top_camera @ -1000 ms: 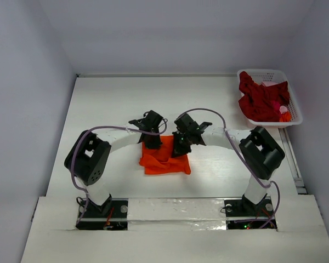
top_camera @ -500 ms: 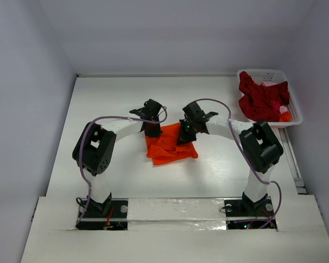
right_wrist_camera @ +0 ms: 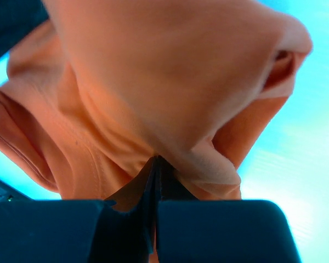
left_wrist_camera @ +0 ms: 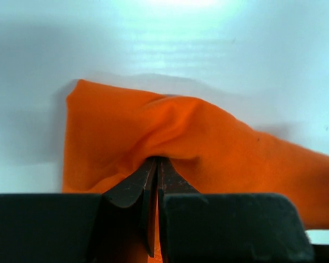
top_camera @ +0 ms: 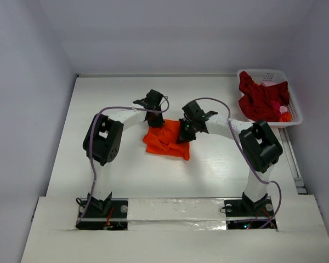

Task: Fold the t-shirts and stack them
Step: Fold the tshirt

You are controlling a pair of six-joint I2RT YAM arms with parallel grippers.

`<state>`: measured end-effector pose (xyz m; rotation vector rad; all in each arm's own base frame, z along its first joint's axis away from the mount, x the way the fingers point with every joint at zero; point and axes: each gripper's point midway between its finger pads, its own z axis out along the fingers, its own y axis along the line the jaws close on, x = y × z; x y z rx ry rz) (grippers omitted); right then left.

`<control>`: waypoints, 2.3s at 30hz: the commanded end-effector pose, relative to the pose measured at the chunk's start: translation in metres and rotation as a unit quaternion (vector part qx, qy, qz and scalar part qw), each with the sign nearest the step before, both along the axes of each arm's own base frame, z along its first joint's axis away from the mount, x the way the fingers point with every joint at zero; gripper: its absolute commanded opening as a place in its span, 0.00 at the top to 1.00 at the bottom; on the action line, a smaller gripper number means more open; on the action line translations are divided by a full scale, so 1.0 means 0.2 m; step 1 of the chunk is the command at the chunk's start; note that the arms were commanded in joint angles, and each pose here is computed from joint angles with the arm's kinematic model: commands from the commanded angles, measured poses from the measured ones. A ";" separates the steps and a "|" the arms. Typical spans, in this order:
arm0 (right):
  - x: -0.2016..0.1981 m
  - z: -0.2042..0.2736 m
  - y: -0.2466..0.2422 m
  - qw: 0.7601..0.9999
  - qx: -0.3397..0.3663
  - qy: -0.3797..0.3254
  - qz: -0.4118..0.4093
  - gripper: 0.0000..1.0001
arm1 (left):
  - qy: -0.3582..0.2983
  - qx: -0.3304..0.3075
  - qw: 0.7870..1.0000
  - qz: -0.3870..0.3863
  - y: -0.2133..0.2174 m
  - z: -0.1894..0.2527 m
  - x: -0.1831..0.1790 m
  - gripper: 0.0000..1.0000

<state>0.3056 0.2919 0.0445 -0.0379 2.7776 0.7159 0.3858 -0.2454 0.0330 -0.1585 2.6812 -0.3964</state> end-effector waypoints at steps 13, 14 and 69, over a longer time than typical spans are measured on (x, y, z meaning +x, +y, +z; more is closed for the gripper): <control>0.18 0.15 -0.04 0.999 -0.010 -0.047 -0.011 1.00 | -0.048 -0.006 0.999 0.001 0.07 0.34 0.05 1.00; 0.18 0.15 -0.04 0.999 -0.011 -0.048 -0.011 1.00 | -0.057 -0.009 0.998 0.001 0.08 0.41 0.04 1.00; 0.60 0.08 -0.29 0.994 -0.047 -0.048 -0.082 1.00 | 0.019 -0.034 0.999 -0.014 0.06 0.00 -0.50 1.00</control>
